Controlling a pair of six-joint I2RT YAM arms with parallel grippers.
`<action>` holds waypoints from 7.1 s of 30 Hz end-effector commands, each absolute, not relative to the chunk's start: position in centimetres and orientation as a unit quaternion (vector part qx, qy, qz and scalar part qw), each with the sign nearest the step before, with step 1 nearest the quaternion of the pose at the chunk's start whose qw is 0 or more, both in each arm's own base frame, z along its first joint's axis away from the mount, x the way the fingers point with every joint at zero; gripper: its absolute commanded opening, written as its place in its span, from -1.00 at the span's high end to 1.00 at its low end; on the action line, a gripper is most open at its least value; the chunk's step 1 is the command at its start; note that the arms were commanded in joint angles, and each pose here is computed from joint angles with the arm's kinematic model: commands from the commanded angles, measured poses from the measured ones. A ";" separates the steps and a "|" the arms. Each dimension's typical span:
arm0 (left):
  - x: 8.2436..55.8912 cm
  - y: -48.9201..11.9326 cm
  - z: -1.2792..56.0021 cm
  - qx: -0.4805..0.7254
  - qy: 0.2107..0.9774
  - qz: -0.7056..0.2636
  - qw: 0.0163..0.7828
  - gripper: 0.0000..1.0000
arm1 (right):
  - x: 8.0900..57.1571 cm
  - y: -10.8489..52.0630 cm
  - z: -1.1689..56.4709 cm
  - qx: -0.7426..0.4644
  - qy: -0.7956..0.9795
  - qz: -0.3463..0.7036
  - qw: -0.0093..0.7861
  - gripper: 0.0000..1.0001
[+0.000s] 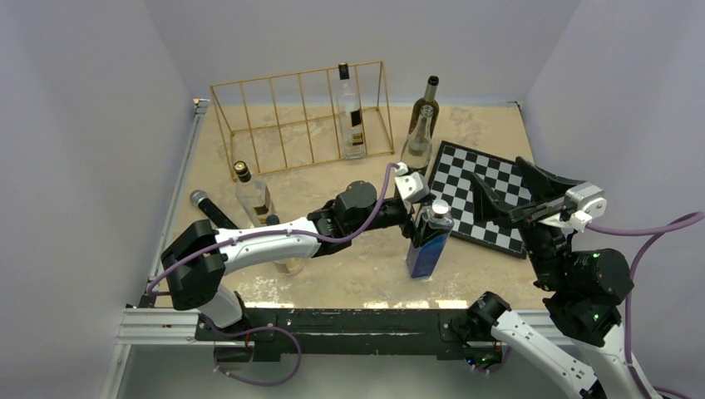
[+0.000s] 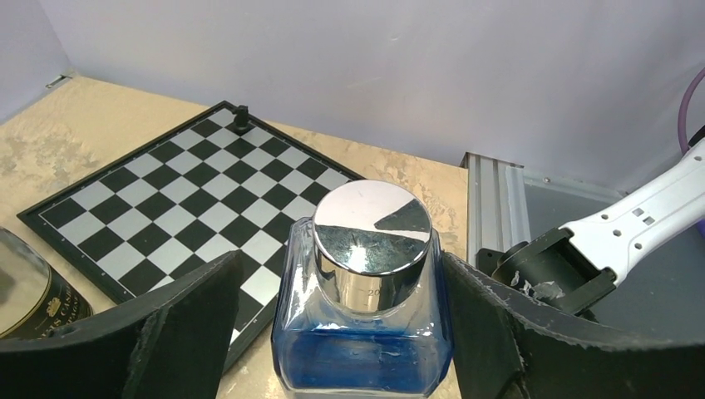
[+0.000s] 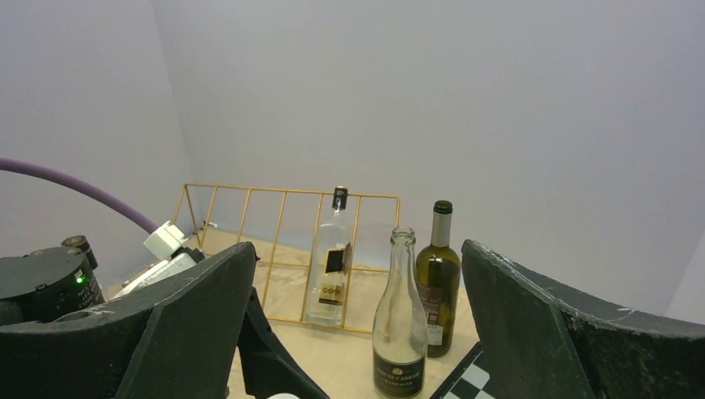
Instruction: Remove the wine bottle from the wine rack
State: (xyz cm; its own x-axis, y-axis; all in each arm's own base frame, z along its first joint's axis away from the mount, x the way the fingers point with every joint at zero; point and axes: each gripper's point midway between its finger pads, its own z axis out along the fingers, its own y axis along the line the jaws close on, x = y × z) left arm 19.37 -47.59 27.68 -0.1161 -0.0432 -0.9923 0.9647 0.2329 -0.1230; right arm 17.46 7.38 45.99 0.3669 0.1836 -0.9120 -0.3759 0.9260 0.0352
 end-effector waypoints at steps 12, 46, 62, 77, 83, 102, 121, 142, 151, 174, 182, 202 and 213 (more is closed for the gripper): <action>19.0 -45.5 34.0 0.374 0.532 -0.481 0.588 -0.99 | 17.5 7.9 46.0 -0.100 0.534 0.174 0.821 -0.98; 48.4 -28.4 34.7 0.005 0.797 -0.065 0.600 -0.74 | 18.6 7.9 44.9 -0.019 0.618 0.215 0.756 -0.98; 58.8 -28.1 27.0 -0.049 0.796 -0.060 0.600 -0.71 | 18.4 9.8 44.4 -0.067 0.619 0.235 0.746 -0.98; 60.7 -28.2 19.8 -0.038 0.814 -0.022 0.580 -0.70 | 18.9 10.2 44.3 -0.079 0.616 0.225 0.751 -0.98; 60.0 -28.0 18.3 -0.037 0.819 -0.021 0.572 -0.70 | 19.0 10.3 44.3 -0.083 0.614 0.222 0.753 -0.98; 59.2 -28.0 16.8 -0.028 0.821 -0.032 0.569 -0.68 | 18.7 10.3 44.4 -0.088 0.608 0.225 0.757 -0.98; 59.3 -28.1 14.7 -0.037 0.826 -0.033 0.561 -0.45 | 18.7 10.6 44.6 -0.094 0.605 0.230 0.757 -0.98; 56.7 -28.2 23.1 -0.032 0.743 -0.087 0.663 1.00 | 18.7 10.8 44.3 -0.097 0.605 0.232 0.756 -0.98; 55.3 -28.9 25.9 0.005 0.695 -0.085 0.714 1.00 | 19.0 10.8 44.1 -0.097 0.607 0.226 0.756 -0.98; 49.9 -29.8 30.8 0.053 0.626 -0.146 0.764 1.00 | 20.0 11.2 44.0 -0.104 0.611 0.208 0.756 -0.98; 46.3 -29.8 31.2 0.076 0.608 -0.178 0.770 1.00 | 21.1 13.0 44.7 -0.110 0.641 0.224 0.725 -0.98; 35.9 -30.2 30.9 0.123 0.571 -0.240 0.775 1.00 | 31.5 24.2 43.4 -0.146 0.723 0.302 0.604 -0.74; 36.9 -31.1 30.9 0.153 0.556 -0.211 0.789 1.00 | 37.3 25.4 40.7 -0.122 0.748 0.288 0.585 -0.77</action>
